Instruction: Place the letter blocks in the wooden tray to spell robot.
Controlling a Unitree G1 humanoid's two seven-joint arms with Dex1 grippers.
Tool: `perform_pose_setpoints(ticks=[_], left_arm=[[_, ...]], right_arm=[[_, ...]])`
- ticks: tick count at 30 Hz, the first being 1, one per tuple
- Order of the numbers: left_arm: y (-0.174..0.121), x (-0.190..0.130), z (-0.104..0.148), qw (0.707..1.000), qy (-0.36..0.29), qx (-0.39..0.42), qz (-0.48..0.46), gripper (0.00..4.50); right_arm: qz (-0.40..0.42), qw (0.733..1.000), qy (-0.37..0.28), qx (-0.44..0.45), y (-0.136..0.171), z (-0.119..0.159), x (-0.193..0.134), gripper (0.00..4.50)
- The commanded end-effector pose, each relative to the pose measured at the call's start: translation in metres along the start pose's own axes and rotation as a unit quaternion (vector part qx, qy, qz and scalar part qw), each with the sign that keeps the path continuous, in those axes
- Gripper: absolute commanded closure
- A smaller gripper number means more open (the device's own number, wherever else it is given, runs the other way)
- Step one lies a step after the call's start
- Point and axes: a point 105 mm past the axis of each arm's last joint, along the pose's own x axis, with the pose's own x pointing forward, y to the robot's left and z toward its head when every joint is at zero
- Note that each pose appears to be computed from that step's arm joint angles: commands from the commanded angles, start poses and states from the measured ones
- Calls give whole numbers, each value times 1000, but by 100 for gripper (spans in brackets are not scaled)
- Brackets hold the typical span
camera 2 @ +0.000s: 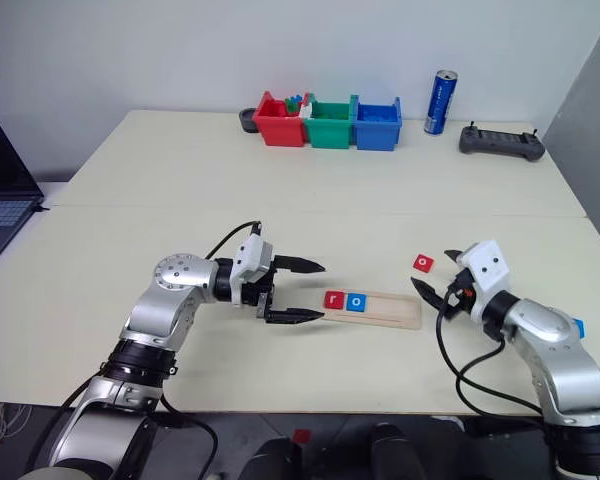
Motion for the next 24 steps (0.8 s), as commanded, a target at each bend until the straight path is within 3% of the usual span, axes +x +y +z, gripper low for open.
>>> perform_pose_setpoints(ticks=[1, 12, 19, 24], left_arm=[[-2, -1, 9, 1000, -6, 9, 4, 2], [0, 2, 10, 1000, -3, 12, 5, 2], [0, 1, 11, 1000, -2, 14, 10, 2], [-1, 4, 9, 1000, -8, 7, 12, 2]], right_arm=[[-14, 1000, 4, -4, -4, -1, 9, 0], [-73, 995, 37, 48, -37, -25, 26, 0], [-153, 988, 21, 30, -62, -15, -6, 0], [-212, 976, 22, 45, -43, -11, -39, 0]])
